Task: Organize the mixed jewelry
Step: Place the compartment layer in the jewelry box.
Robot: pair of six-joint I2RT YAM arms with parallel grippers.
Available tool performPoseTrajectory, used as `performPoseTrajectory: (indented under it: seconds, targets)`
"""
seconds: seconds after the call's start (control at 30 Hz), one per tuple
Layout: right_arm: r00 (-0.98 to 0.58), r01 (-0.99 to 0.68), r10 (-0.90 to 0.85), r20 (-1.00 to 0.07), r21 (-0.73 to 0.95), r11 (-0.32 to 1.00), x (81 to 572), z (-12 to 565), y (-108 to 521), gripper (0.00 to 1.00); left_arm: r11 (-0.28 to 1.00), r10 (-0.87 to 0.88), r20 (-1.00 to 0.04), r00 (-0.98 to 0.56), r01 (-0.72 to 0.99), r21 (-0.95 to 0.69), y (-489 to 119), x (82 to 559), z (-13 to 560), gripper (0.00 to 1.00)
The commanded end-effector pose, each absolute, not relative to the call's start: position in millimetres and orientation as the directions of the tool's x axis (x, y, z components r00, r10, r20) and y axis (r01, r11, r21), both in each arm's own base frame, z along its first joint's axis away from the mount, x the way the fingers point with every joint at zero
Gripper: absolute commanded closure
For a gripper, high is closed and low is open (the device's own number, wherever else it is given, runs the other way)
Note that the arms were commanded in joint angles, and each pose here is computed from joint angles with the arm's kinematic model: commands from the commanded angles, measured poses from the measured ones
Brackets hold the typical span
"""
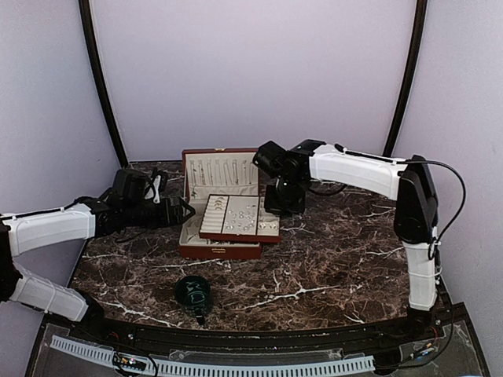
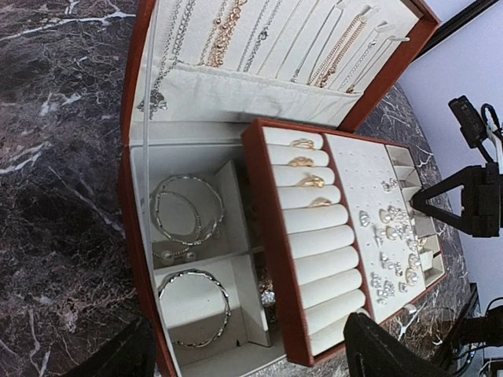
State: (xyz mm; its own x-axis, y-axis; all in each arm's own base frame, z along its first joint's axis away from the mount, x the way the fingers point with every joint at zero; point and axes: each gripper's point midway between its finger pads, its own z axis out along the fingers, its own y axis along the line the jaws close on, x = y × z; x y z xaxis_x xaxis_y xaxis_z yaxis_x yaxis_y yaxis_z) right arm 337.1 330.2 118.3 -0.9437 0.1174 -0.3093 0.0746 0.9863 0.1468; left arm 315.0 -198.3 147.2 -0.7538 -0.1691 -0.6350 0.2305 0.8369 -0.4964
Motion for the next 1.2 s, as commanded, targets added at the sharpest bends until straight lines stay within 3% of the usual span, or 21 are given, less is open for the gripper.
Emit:
performPoseTrajectory:
  seconds: [0.0, 0.53, 1.17]
  targets:
    - [-0.929, 0.103, 0.142, -0.341, 0.132, 0.986, 346, 126, 344, 1.00, 0.818, -0.160, -0.650, -0.743, 0.270, -0.509, -202, 314, 147, 0.15]
    - [-0.940, 0.067, 0.090, -0.329, 0.082, 0.994, 355, 104, 375, 1.00, 0.816, -0.148, -0.643, -0.752, 0.275, -0.509, -207, 320, 139, 0.14]
    - [-0.931, 0.009, 0.044, -0.363, 0.097, 0.995, 348, 118, 394, 1.00, 0.819, -0.159, -0.649, -0.744, 0.268, -0.507, -205, 321, 141, 0.14]
